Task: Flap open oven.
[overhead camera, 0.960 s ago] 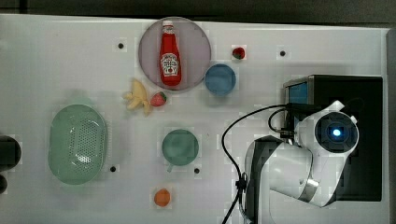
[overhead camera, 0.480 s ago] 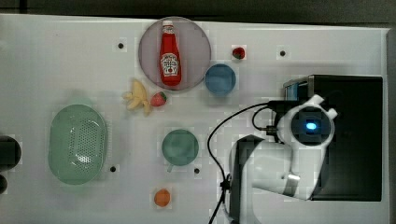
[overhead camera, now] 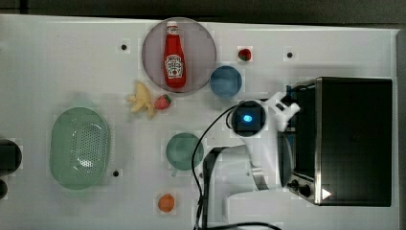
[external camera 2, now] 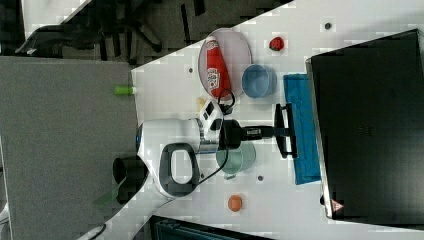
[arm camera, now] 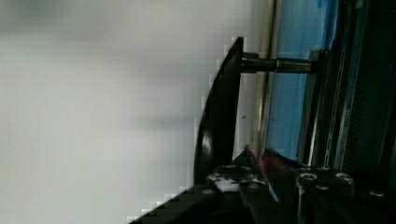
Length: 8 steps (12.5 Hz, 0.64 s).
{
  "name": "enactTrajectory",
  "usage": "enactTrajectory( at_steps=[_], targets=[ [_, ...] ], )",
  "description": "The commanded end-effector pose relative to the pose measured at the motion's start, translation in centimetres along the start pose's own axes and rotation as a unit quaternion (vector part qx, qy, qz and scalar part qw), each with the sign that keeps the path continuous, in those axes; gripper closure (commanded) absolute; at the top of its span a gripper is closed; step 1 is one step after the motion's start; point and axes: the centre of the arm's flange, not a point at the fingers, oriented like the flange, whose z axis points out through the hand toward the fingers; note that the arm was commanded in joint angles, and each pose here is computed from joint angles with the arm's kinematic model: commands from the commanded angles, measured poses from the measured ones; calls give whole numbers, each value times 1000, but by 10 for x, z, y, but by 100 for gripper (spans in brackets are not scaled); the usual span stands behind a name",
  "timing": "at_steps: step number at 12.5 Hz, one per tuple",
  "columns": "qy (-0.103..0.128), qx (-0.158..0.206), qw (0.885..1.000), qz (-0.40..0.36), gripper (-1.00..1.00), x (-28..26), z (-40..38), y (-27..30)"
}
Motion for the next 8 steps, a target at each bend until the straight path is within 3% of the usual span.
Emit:
enactTrajectory(
  at_steps=[1,8],
  targets=[
    [-11,-28,999,29,65,4,17,-63],
    [7,-124,992,34,65,4,70,-143]
  ],
)
